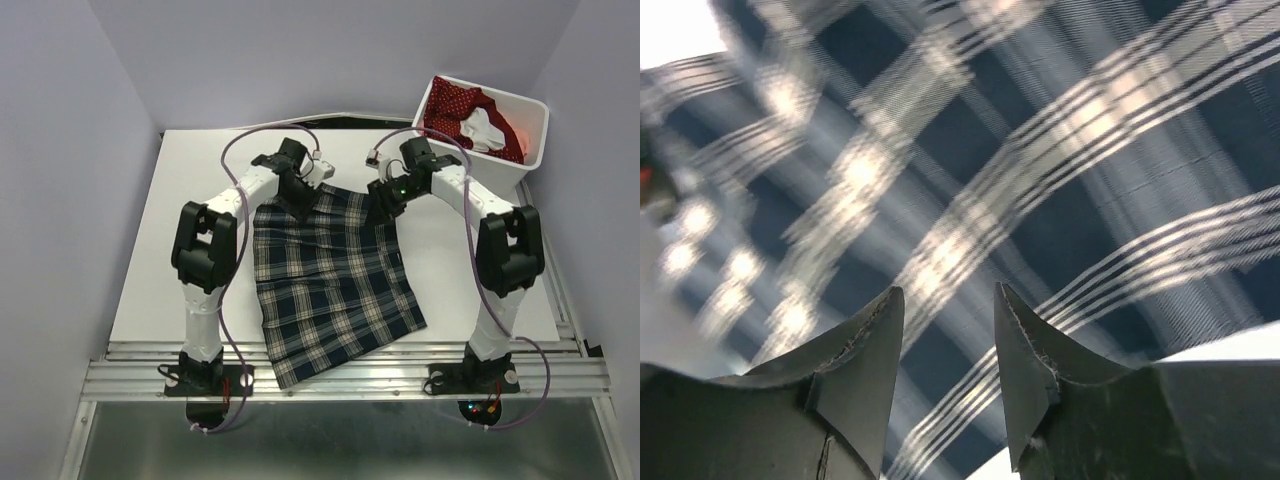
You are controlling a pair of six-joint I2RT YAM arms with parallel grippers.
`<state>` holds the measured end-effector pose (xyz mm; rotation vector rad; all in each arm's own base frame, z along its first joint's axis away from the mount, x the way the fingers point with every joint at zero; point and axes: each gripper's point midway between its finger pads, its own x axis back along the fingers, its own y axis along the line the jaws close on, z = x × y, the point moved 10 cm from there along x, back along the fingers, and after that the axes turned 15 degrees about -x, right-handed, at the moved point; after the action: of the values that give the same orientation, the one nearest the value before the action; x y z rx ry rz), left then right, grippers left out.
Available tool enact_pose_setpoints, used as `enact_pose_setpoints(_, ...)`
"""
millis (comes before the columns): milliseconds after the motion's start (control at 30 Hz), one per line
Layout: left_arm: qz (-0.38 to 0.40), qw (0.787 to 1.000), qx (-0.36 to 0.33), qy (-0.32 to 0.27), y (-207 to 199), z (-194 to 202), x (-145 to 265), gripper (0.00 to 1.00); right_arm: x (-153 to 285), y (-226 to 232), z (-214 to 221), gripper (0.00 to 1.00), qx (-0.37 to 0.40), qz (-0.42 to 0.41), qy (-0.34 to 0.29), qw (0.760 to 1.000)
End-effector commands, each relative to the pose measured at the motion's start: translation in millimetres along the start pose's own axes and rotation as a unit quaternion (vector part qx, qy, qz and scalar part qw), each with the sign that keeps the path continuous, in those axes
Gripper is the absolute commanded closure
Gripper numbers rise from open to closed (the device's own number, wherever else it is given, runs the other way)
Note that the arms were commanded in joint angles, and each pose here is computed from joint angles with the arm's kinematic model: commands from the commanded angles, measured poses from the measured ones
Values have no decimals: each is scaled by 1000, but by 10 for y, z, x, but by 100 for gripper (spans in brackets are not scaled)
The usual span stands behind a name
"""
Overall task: Fold and stack the skirts
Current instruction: Flatten the skirt out, then fold the skirt
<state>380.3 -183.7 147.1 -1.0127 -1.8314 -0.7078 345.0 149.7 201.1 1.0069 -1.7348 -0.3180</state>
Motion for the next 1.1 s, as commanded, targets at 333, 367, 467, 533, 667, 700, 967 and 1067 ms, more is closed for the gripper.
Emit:
enact_pose_setpoints(333,39,999,-36,1,-463,430,106,51,-658,-783,435,55,15,109,94,989)
enact_pose_setpoints(367,52,998,-40,3,-518,480,77,52,-623,-757,486,54,20,107,96,989)
enact_pose_setpoints(467,85,994,-60,28,-771,717,-11,53,-668,-657,757,53,48,97,128,986)
enact_pose_setpoints(533,114,989,-79,49,-979,866,-27,54,-655,-511,803,50,83,90,130,984)
enact_pose_setpoints(667,174,978,-99,49,-1198,916,83,57,-500,-334,682,45,97,80,112,986)
enact_pose_setpoints(700,177,978,-101,48,-1202,900,170,57,-419,-240,515,42,111,82,91,986)
enact_pose_setpoints(967,120,975,-157,-98,-379,-40,1000,40,232,-122,-276,14,142,123,9,982)
enact_pose_setpoints(1067,104,973,-175,-111,34,-228,1047,21,338,-332,-519,9,133,127,10,983)
